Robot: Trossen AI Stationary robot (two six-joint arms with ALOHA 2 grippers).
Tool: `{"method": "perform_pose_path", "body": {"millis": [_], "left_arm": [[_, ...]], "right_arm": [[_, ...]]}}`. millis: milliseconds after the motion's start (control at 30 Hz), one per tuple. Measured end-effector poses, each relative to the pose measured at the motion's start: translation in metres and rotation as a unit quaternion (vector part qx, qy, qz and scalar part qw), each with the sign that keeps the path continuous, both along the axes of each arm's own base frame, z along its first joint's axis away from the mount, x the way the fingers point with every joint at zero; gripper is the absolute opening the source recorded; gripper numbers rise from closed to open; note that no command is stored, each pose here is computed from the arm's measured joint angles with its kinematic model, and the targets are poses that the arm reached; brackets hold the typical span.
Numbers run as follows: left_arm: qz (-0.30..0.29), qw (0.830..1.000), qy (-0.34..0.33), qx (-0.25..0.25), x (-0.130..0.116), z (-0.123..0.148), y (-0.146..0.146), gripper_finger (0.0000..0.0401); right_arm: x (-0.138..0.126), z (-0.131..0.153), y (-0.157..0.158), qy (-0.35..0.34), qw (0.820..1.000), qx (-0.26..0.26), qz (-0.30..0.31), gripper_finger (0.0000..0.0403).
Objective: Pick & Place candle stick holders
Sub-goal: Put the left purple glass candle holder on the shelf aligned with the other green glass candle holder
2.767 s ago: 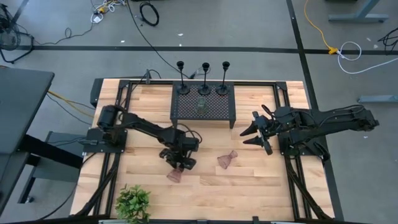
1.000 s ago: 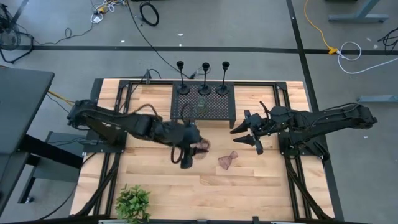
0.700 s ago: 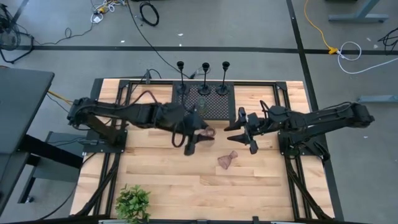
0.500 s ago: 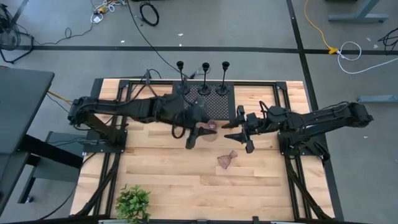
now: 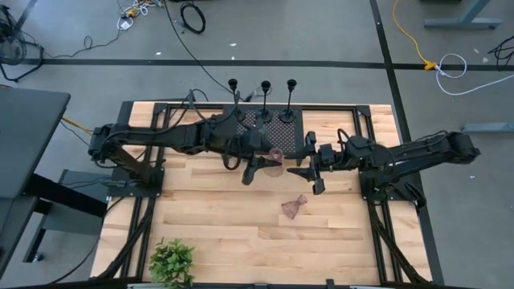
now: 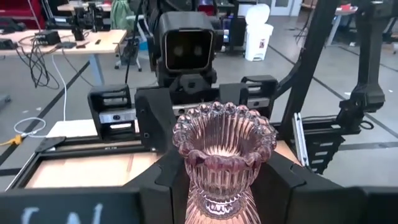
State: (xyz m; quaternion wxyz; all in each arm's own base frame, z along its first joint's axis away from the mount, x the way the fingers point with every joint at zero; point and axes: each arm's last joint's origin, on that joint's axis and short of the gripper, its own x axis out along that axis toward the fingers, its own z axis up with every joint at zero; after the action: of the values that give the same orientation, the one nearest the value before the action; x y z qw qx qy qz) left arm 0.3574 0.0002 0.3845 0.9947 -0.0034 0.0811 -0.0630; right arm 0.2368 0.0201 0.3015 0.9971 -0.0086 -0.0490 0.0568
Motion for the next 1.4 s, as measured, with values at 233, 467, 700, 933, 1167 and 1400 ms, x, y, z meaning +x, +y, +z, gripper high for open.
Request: {"method": "perform_pose_path", "body": {"millis": [233, 467, 700, 933, 1167, 1400], "left_arm": [[0.006, 1.000, 0.009, -0.009, 0.001, -0.004, 0.005, 0.0134], [-0.002, 1.000, 0.002, -0.007, 0.001, -0.003, 0.004, 0.0134], [-0.001, 1.000, 0.002, -0.005, 0.001, -0.003, 0.005, 0.0133], [-0.002, 1.000, 0.002, 0.002, 0.001, -0.003, 0.005, 0.0133], [0.001, 1.000, -0.005, 0.003, 0.002, -0.002, 0.007, 0.0133], [0.002, 1.000, -0.005, 0.003, 0.002, -0.002, 0.006, 0.0133]], "right_arm": [[0.011, -0.008, 0.000, 0.003, 1.000, -0.011, -0.016, 0.0217], [0.024, -0.015, -0.005, -0.016, 0.999, -0.012, -0.047, 0.0273], [0.029, -0.012, -0.011, -0.059, 0.997, 0.002, -0.056, 0.0303], [0.041, -0.023, -0.010, -0.062, 0.997, 0.001, -0.051, 0.0309], [0.061, -0.022, -0.011, -0.073, 0.996, -0.003, -0.058, 0.0310], [0.079, -0.019, -0.013, -0.073, 0.995, -0.004, -0.062, 0.0300]]}}
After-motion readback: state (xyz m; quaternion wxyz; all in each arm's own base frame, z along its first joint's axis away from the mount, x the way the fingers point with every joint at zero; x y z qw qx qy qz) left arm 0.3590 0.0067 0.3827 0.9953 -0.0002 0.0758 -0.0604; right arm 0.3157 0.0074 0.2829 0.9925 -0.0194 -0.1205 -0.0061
